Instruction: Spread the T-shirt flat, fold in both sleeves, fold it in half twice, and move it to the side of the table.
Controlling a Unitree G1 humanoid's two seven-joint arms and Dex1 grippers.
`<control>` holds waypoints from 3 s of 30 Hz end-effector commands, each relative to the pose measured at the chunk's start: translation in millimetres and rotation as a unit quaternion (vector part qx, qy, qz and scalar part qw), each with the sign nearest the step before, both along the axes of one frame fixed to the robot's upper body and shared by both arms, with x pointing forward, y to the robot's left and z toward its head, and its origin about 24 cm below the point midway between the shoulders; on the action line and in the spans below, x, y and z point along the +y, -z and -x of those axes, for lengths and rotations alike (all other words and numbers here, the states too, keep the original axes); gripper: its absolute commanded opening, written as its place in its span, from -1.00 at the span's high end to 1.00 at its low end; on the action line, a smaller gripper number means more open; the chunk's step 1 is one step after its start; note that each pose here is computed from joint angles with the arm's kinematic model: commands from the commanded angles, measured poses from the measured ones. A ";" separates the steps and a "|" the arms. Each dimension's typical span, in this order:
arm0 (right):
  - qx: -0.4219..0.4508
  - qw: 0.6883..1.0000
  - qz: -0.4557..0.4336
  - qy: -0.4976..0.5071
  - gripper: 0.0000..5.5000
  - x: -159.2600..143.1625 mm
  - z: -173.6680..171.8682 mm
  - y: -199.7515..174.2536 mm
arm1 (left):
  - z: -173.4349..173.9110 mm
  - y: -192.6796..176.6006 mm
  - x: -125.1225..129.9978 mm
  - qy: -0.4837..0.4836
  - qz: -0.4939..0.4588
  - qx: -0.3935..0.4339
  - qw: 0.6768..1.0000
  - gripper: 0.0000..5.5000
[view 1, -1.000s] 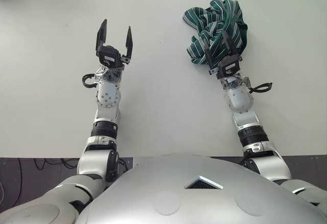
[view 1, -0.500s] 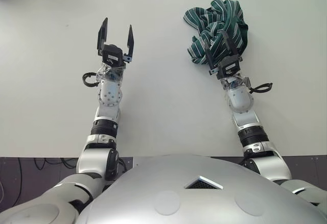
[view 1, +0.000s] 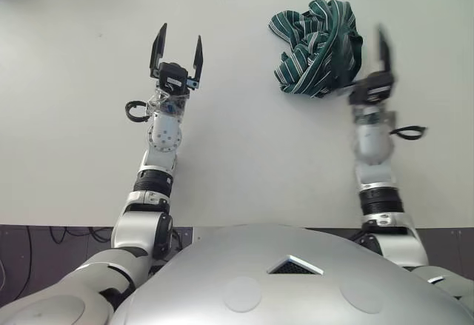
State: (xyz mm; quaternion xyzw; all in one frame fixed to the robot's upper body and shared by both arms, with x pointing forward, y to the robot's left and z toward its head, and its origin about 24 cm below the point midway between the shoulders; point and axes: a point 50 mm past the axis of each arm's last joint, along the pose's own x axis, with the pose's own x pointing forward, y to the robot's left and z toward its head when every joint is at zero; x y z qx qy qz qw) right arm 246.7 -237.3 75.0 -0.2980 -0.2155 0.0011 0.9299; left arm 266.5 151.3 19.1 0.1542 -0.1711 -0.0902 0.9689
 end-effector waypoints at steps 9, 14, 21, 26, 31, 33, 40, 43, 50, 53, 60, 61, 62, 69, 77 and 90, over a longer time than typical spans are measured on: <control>0.249 0.963 0.088 -0.058 0.09 -21.6 0.7 49.5 | -7.5 9.6 -36.5 0.047 0.003 0.032 0.998 -0.17; 0.300 0.924 0.169 -0.166 0.09 -8.0 -4.5 55.2 | -9.0 9.7 -39.7 0.050 0.005 0.033 0.998 -0.17; 0.387 0.822 0.256 -0.330 0.09 12.5 15.2 55.8 | -13.4 4.5 -38.8 0.056 -0.001 0.015 0.998 -0.17; 0.425 0.730 0.204 -0.496 0.09 44.2 62.1 39.0 | -14.0 5.3 -36.4 0.050 -0.003 0.013 0.999 -0.17; 0.432 0.689 0.114 -0.571 0.09 53.6 84.6 8.2 | -14.7 5.7 -35.6 0.048 -0.003 0.014 0.999 -0.17; 0.431 0.699 0.109 -0.559 0.09 50.5 80.5 4.5 | -14.7 5.9 -34.1 0.047 -0.002 0.014 0.999 -0.17; 0.378 0.776 0.072 -0.500 0.09 36.3 54.0 -11.1 | 7.8 2.0 -30.0 0.150 -0.010 0.024 0.988 -0.17; 0.357 0.801 0.057 -0.477 0.09 30.4 48.7 -16.7 | 29.8 0.2 -30.5 0.241 -0.063 0.031 0.968 -0.17; 0.321 0.838 0.029 -0.441 0.09 22.3 40.3 -24.7 | 71.5 5.4 -34.1 0.375 -0.206 0.132 0.894 -0.17; 0.315 0.843 0.021 -0.435 0.09 23.3 39.4 -24.3 | 76.5 3.0 -42.5 0.392 -0.221 0.184 0.873 -0.17; 0.308 0.849 0.013 -0.429 0.09 26.3 36.7 -22.2 | 69.8 4.5 -66.0 0.405 -0.232 0.258 0.846 -0.08; 0.307 0.849 0.013 -0.429 0.09 26.4 36.5 -22.3 | 68.3 4.7 -67.6 0.405 -0.236 0.260 0.844 -0.03; 0.307 0.850 0.013 -0.428 0.09 26.6 36.4 -22.2 | 67.2 4.6 -69.0 0.406 -0.239 0.260 0.843 0.03; 0.306 0.851 0.010 -0.426 0.09 27.3 35.6 -20.8 | 55.4 10.0 -78.7 0.405 -0.262 0.266 0.835 0.45; 0.306 0.852 0.004 -0.426 0.09 28.4 35.4 -18.5 | 42.5 12.7 -91.2 0.401 -0.274 0.252 0.837 0.94; 0.307 0.854 0.000 -0.421 0.09 27.7 34.3 -15.6 | 44.5 12.9 -87.9 0.404 -0.259 0.245 0.842 0.99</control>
